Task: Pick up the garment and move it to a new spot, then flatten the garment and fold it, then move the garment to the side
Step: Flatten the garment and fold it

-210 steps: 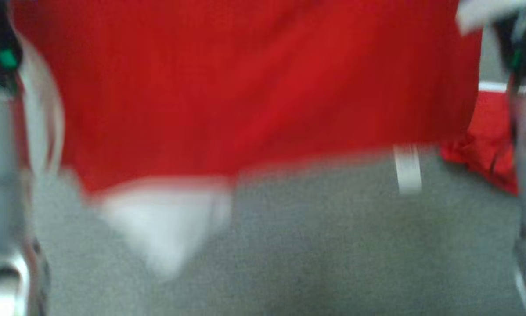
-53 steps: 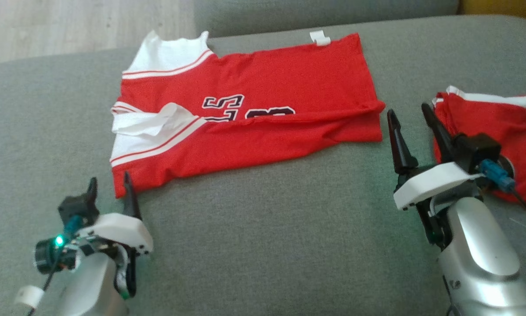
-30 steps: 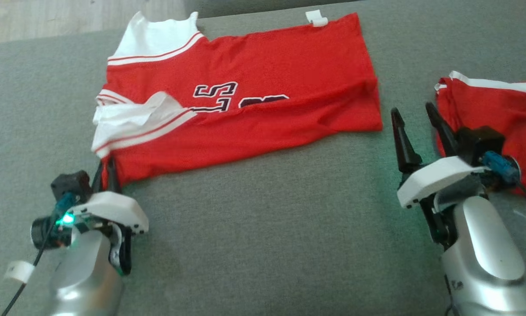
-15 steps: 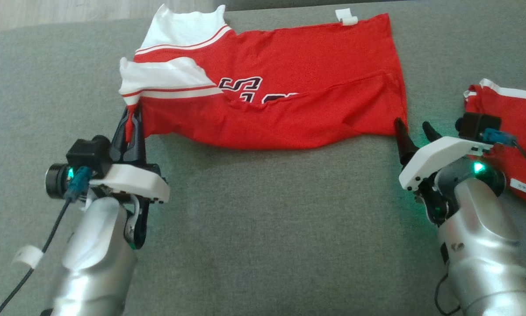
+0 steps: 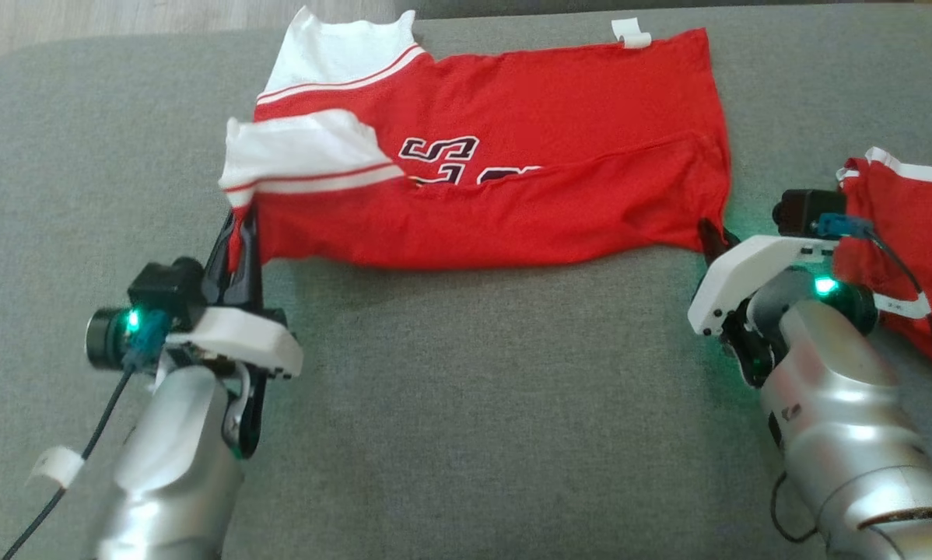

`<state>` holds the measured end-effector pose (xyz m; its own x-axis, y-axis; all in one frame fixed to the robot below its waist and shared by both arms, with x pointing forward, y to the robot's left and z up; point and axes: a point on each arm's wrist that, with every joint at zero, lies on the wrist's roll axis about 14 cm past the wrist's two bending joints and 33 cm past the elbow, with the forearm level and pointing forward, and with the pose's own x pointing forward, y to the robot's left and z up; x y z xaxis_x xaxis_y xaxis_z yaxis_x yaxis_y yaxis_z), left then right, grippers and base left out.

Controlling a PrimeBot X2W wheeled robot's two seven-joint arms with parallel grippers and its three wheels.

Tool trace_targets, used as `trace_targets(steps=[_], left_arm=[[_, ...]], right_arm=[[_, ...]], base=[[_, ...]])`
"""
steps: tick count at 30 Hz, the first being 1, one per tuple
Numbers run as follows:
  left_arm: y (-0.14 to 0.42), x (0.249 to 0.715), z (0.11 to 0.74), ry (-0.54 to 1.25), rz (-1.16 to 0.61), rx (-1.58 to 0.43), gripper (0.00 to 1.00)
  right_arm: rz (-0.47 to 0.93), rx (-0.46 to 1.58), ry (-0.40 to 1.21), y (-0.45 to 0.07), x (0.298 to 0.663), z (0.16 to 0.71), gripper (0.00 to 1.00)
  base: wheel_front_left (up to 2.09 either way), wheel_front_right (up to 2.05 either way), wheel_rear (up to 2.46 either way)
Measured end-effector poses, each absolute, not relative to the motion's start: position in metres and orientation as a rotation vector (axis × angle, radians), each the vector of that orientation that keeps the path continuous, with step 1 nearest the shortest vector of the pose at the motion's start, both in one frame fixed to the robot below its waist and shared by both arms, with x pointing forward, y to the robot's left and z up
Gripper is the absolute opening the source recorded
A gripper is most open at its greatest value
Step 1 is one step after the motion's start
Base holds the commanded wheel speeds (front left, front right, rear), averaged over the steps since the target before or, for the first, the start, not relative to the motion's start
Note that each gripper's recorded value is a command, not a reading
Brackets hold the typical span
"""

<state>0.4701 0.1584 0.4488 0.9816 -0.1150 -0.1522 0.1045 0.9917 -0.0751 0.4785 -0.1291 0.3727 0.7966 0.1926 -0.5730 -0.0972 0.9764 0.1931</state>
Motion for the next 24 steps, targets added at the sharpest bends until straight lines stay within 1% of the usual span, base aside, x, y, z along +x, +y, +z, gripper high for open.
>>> trace_targets(steps=[8, 14, 24], left_arm=[[0.169, 0.459, 0.439, 0.196, -0.08, -0.055, 0.0], [0.174, 0.441, 0.436, 0.213, -0.071, -0.047, 0.0], [0.167, 0.387, 0.431, 0.23, -0.093, -0.078, 0.0]], right_arm=[[0.14, 0.075, 0.613, -0.144, 0.471, 0.381, 0.0], [0.15, 0.036, 0.561, -0.148, 0.464, 0.399, 0.0], [0.161, 0.086, 0.496, -0.146, 0.413, 0.407, 0.0]], base=[[0.0, 0.0, 0.0], [0.0, 0.0, 0.0], [0.0, 0.0, 0.0]])
